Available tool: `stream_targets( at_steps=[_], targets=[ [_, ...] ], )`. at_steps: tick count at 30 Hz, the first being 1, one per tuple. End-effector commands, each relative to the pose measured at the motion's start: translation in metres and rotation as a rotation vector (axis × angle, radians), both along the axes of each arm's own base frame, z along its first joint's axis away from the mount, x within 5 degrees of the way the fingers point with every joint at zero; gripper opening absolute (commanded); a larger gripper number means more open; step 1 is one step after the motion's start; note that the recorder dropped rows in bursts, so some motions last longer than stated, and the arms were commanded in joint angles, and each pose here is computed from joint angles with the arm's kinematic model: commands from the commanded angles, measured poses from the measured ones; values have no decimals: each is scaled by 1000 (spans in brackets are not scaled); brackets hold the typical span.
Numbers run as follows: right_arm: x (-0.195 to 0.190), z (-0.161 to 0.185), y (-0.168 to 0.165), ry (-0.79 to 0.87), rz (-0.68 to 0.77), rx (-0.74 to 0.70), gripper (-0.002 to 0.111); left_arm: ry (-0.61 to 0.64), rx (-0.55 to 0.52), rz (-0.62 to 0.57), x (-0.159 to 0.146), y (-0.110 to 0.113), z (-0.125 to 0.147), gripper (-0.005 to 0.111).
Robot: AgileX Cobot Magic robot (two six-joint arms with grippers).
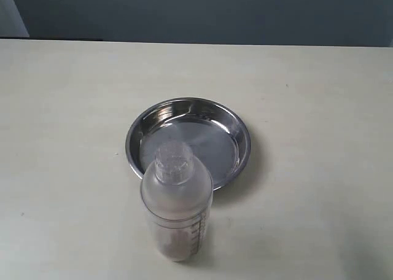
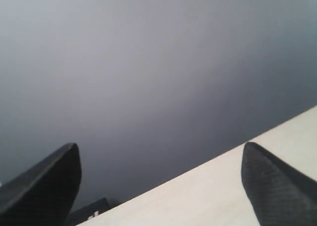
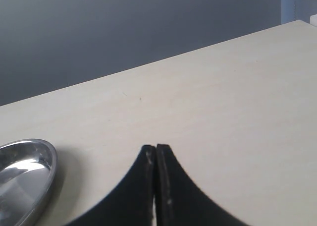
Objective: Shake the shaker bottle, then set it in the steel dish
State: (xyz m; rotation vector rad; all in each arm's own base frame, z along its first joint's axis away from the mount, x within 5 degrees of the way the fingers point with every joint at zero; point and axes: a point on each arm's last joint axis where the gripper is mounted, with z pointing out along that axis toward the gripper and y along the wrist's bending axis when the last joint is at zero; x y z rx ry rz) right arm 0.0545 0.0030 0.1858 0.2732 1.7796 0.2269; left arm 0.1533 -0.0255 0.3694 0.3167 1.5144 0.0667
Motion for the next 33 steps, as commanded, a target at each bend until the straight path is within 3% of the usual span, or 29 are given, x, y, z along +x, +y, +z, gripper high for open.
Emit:
stream_targets(
  at_steps=[1, 6, 11, 16, 18, 19, 20, 21, 22, 24, 27, 31, 33],
  targets=[
    [0, 0, 0, -13, 1, -4, -1, 34, -87, -27, 0, -2, 0, 82],
    [0, 0, 0, -13, 1, -4, -1, 45, -288, -2, 1, 1, 2, 82],
    [0, 0, 0, -13, 1, -4, -1, 156, -266, -11, 14, -6, -20, 82],
    [0, 0, 0, -13, 1, -4, -1, 81, -244, -79, 26, -16, -28, 82],
    [0, 0, 0, -13, 1, -4, -1, 72, -187, -82, 28, -15, -29, 81],
    [0, 0, 0, -13, 1, -4, -1, 63, -135, -131, 27, -18, -29, 76],
    [0, 0, 0, -13, 1, -4, -1, 67, -161, -160, 26, -20, -28, 71],
    [0, 0, 0, -13, 1, -4, -1, 73, -143, -163, 26, -19, -28, 57],
    [0, 0, 0, -13, 1, -4, -1, 81, -133, -149, 26, -17, -29, 52],
    [0, 0, 0, -13, 1, -4, -1, 73, -212, -132, 27, -15, -26, 31],
    [0, 0, 0, -13, 1, -4, -1, 57, -271, -69, 26, -9, -23, 28],
    [0, 0, 0, -13, 1, -4, -1, 64, -257, -29, 22, -5, -22, 28],
    [0, 0, 0, -13, 1, -4, -1, 139, -208, 8, 21, -3, -20, 28]
  ],
)
